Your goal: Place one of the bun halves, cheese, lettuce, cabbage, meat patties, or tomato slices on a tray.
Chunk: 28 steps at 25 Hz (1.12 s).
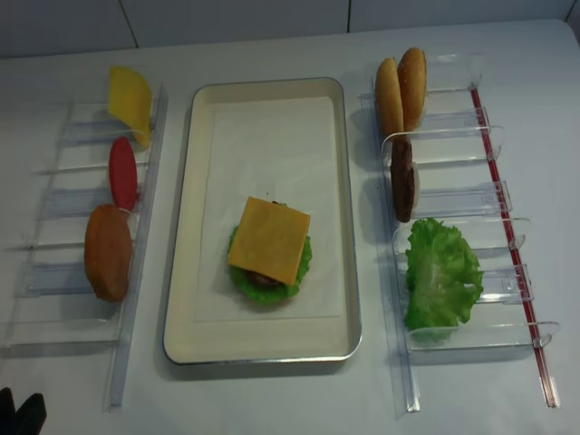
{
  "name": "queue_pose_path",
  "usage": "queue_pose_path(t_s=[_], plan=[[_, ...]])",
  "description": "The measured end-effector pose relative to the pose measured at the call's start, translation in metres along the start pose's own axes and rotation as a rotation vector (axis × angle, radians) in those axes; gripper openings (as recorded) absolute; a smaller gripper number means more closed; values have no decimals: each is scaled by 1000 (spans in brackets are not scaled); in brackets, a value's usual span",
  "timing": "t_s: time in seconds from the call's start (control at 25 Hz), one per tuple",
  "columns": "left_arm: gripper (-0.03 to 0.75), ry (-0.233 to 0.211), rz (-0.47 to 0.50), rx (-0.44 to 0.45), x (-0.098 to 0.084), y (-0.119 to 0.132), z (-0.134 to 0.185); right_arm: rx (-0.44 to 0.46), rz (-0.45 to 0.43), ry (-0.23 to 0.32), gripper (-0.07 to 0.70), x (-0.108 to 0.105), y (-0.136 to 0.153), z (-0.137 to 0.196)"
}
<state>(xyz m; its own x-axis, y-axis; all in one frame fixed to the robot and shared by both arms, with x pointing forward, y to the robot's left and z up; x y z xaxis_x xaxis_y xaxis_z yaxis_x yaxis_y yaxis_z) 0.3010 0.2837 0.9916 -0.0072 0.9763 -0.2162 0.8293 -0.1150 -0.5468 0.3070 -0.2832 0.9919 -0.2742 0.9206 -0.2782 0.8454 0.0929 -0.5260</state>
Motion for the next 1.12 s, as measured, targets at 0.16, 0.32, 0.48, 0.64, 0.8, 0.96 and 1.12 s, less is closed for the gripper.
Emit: queue_pose_path(t_s=[0.16,0.32,0.48,0.64,0.8,0.96,1.12], plan=[[223,0,0,0,0,0,0,0,0,0,245,0,0,0],[223,0,0,0,0,0,0,0,0,-2,245,0,0,0],[223,0,0,0,0,0,0,0,0,-2,245,0,0,0],[223,0,0,0,0,0,0,0,0,-2,245,0,0,0],[223,0,0,0,0,0,0,0,0,0,245,0,0,0],[223,0,0,0,0,0,0,0,0,0,245,0,0,0],[223,0,0,0,0,0,0,0,0,0,245,0,0,0]])
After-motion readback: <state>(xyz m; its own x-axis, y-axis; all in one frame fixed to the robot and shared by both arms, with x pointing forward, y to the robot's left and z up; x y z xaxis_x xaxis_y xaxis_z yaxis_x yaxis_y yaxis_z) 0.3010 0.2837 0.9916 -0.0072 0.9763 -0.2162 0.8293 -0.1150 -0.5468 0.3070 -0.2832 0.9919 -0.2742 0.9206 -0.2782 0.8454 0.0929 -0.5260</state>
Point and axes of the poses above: a point on each arm's last joint axis where the gripper is mounted, y pointing out along that axis toward the gripper, x along the wrist's bending axis when the last joint is at zero, z = x × y, the point moved 9 cm from there along y, pointing out along that axis toward the gripper, and after that the axes turned 14 degrees about -y, right-handed, at the moved point
